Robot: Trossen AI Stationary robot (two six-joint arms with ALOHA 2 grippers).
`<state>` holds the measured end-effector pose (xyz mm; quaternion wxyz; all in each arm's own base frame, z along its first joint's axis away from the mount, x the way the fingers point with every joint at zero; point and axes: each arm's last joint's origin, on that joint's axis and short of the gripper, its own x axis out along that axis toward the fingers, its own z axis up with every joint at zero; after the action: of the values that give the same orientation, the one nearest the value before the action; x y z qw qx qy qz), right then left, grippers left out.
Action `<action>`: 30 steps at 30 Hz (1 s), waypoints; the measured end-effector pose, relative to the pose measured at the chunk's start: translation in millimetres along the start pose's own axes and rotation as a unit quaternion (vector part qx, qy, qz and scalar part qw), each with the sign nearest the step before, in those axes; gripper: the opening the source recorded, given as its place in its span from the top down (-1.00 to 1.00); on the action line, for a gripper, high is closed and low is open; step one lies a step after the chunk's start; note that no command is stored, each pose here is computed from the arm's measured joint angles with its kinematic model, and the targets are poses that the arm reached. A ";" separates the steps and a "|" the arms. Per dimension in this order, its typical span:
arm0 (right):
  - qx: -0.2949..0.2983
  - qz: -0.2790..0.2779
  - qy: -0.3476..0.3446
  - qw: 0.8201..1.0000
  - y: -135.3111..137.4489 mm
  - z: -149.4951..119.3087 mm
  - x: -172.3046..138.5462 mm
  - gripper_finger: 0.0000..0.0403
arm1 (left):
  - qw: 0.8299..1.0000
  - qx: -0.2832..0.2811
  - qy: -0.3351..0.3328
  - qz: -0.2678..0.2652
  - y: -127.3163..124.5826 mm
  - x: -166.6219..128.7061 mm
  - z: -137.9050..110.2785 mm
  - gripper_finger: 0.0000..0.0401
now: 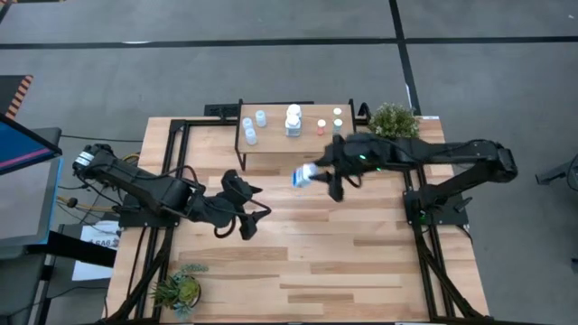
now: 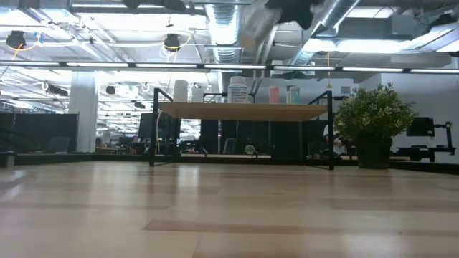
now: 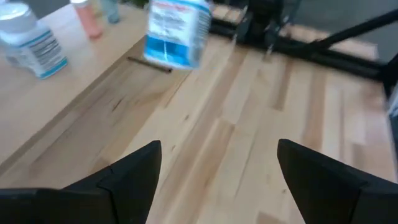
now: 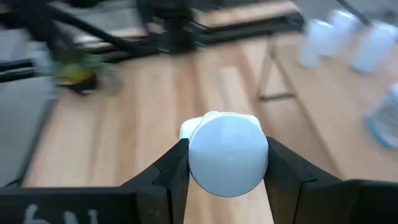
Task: Pick and place medicine bottles onto shelf by color
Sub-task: Put the white medicine bottle on the shelf aligned with the other white medicine bottles
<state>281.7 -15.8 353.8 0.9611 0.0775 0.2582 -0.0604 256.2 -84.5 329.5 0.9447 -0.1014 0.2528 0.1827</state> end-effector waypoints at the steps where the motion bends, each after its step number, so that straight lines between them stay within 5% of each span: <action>1: 0.008 -0.015 0.011 1.000 -4.0 4.0 4.5 0.17 | 1.000 0.005 0.007 0.006 1.5 0.4 -1.4 -0.53; 10: 0.076 -0.090 0.066 0.991 -35.8 43.2 46.7 0.15 | 0.990 0.064 0.100 0.073 18.7 -1.3 -20.1 -0.53; 21: 0.139 -0.181 0.150 0.962 -63.5 56.0 100.5 0.14 | 0.962 0.136 0.187 0.142 36.1 -10.3 -36.3 -0.53; 30: 0.169 -0.248 0.151 0.942 -69.8 69.4 106.3 0.13 | 0.955 0.152 0.203 0.155 39.6 -12.5 -38.8 -0.53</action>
<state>396.0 -104.8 351.1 0.8380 0.1809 0.3975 -0.3272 213.3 -63.0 298.9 0.8376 0.0491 0.4771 0.2615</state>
